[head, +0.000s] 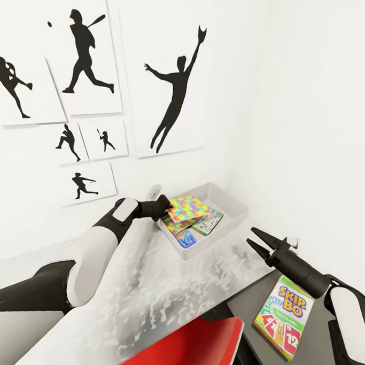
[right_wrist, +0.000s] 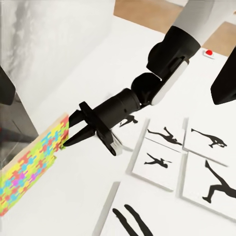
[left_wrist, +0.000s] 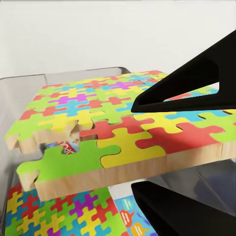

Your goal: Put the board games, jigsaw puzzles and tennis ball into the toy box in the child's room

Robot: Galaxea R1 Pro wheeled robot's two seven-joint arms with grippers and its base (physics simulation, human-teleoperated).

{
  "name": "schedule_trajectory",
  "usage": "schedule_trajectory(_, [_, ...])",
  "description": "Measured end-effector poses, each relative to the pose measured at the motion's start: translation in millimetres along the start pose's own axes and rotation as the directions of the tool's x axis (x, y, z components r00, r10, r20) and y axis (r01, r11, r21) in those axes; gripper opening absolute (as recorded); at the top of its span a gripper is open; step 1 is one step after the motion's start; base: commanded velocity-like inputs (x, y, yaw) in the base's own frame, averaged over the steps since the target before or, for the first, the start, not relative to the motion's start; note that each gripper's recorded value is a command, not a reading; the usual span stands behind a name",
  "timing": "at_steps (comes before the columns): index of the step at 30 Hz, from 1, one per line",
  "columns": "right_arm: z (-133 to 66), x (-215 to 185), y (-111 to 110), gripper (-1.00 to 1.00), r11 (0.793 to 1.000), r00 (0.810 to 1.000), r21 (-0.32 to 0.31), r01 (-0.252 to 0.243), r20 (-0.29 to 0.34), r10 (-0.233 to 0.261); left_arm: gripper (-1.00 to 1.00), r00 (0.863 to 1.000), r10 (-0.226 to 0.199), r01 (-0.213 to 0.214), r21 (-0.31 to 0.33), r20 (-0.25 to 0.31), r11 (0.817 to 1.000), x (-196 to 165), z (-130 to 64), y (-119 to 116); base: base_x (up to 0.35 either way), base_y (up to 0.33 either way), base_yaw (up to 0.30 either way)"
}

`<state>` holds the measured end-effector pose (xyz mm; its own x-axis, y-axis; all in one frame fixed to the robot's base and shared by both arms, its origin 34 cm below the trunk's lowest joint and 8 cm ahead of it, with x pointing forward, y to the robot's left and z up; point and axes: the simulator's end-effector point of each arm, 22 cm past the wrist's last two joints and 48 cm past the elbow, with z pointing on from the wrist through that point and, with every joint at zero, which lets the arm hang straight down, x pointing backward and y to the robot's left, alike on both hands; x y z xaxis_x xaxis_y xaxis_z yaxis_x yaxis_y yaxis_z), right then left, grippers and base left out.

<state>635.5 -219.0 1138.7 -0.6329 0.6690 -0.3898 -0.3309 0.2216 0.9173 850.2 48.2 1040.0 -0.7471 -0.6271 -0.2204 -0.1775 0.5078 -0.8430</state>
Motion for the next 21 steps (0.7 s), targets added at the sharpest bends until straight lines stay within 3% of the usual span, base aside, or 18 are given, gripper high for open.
schedule_trajectory(4, [-2.4, -3, -1, 1.00, 1.000, 1.000, 0.005, -0.001, 0.011, 0.001, -1.00, 1.000, 0.005, -0.005, 0.044, 0.007, 0.999, -5, -2.9, -14, 0.000, 0.000, 0.000])
schedule_trajectory(21, [-2.1, -3, 0, 1.00, 1.000, 1.000, 0.002, 0.000, 0.012, 0.000, -1.00, 1.000, 0.012, -0.012, 0.049, -0.003, 0.999, -3, -3.4, -16, 0.000, 0.000, -0.022])
